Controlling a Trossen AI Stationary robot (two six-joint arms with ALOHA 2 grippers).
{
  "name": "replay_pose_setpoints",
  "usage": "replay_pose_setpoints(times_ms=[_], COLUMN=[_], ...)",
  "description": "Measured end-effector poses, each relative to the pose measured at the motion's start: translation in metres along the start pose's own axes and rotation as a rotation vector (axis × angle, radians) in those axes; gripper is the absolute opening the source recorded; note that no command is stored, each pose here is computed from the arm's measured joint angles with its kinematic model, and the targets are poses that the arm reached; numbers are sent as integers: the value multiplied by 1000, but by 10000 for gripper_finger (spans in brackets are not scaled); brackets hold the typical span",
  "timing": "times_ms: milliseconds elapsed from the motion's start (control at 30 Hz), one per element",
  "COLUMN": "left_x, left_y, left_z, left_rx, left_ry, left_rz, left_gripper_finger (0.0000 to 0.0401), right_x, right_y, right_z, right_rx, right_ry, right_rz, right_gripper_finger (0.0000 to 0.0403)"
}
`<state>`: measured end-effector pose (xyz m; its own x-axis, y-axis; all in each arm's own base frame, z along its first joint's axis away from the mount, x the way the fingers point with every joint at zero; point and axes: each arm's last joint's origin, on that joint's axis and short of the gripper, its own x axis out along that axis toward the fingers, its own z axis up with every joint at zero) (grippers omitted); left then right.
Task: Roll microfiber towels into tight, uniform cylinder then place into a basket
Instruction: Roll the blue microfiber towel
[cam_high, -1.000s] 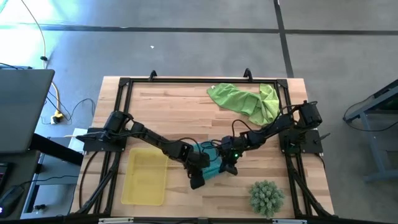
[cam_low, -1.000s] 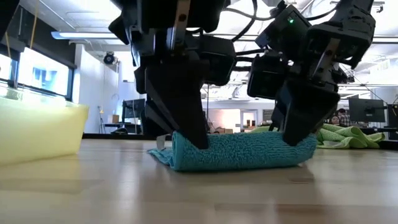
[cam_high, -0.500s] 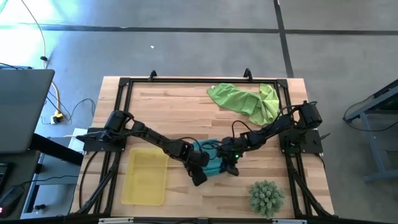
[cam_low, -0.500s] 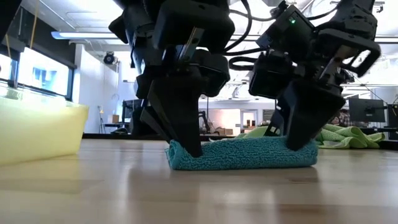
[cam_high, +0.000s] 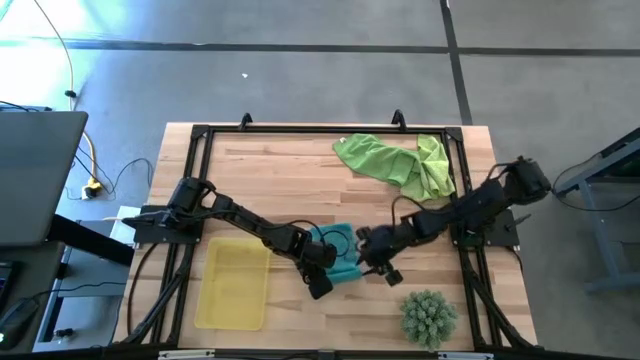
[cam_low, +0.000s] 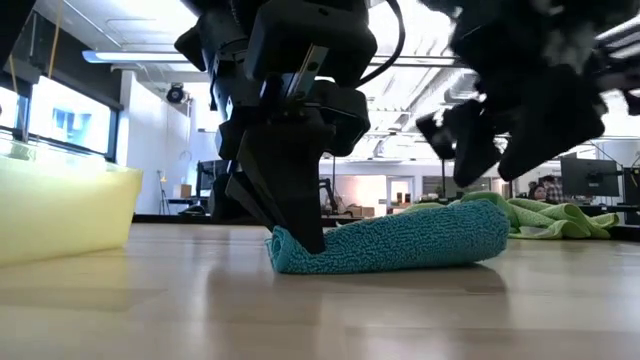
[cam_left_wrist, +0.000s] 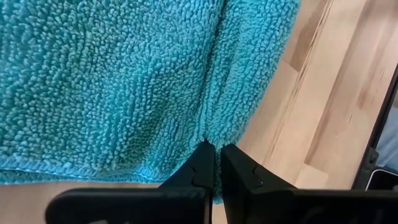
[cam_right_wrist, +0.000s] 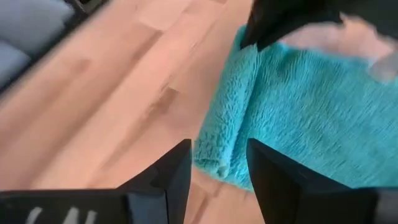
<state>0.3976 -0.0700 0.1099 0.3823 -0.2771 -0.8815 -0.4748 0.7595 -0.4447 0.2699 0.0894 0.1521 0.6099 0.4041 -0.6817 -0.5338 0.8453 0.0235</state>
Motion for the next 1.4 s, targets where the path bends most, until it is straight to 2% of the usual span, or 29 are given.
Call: replay_pose_setpoints(times_ms=[133,267,567,833,1033,1233,1400], left_x=[0,0,0,0,1,1,1], left_y=[2,2,2,1,-2,-4,-6], left_z=[2,2,3,2,4,9,10], left_rx=[-5,-5,-5,-32,-43,-32,-11], left_ry=[-5,-8,-6,17,-10,-47,-57], left_rz=[-1,-3,-15,-45,-66,-104,-122], left_gripper_finger=[1,1,1,5,21,18,21], right_x=[8,19,31,32,32,42,48], right_y=[23,33,31,28,28,28,26], right_z=[2,0,-6,-9,-12,-20,-27], right_rx=[-192,-246,-223,-225,-219,-188,-59], right_ry=[26,34,45,83,118,158,185], right_rz=[-62,-94,-95,-204,-199,-193,-203], right_gripper_finger=[140,139,139,139,139,139,130])
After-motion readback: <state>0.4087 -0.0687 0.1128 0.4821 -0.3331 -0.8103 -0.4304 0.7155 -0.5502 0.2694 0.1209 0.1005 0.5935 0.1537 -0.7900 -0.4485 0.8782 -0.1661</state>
